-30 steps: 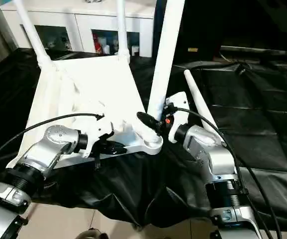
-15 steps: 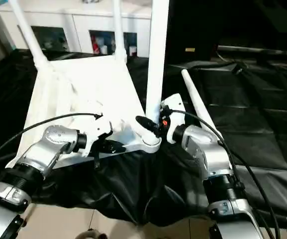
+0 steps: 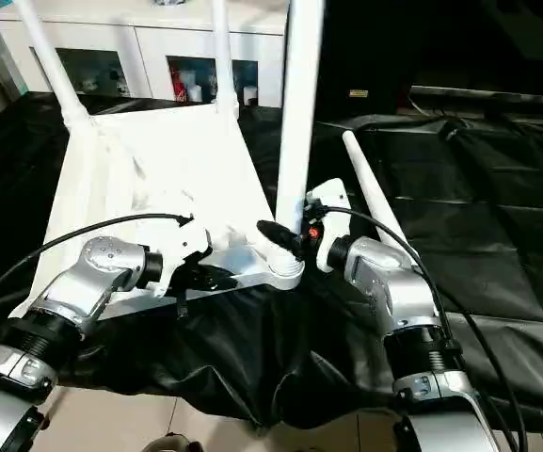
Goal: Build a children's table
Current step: Insert table leg to table base
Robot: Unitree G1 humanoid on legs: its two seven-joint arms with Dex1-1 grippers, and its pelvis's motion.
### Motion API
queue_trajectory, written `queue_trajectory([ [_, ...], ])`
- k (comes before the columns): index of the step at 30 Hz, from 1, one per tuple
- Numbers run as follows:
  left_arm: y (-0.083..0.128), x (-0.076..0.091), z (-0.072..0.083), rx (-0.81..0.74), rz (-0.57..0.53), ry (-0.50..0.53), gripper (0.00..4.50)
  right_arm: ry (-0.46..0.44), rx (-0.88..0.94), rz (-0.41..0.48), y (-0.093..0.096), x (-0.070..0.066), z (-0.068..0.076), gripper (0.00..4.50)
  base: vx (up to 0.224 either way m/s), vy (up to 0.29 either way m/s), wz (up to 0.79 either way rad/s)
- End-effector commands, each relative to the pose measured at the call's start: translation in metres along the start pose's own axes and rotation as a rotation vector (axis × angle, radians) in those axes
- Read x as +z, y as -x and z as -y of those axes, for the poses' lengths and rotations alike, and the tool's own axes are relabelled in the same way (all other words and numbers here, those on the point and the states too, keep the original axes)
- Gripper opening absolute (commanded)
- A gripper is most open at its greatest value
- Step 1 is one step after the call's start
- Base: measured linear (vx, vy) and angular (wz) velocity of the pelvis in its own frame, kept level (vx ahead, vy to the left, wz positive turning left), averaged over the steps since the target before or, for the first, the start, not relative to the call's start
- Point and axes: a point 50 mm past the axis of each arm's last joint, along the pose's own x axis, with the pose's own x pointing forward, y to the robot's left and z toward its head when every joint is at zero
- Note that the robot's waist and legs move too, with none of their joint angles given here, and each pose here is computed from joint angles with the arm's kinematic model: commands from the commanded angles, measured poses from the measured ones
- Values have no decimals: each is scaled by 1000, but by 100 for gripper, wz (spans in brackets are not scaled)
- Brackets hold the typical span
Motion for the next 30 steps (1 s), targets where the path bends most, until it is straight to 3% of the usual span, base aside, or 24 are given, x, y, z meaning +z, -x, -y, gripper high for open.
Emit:
queue_trajectory([
  [1,2,5,-3,15,41,4,0,-79,-61,-6,7,-16,7,189,0,0,0],
  [9,2,7,-6,31,43,5,0,-160,-82,40,14,-30,6,189,0,0,0],
  [11,2,8,-7,41,46,4,0,-184,-93,51,16,-43,3,189,0,0,0],
  [16,2,9,-9,55,50,5,0,-189,-110,73,18,-55,-2,189,0,0,0],
  [26,1,9,-11,78,57,9,0,-112,-133,93,24,-65,-7,189,0,0,0],
  [30,2,9,-10,81,59,8,0,-16,-114,56,21,-64,-12,189,0,0,0],
])
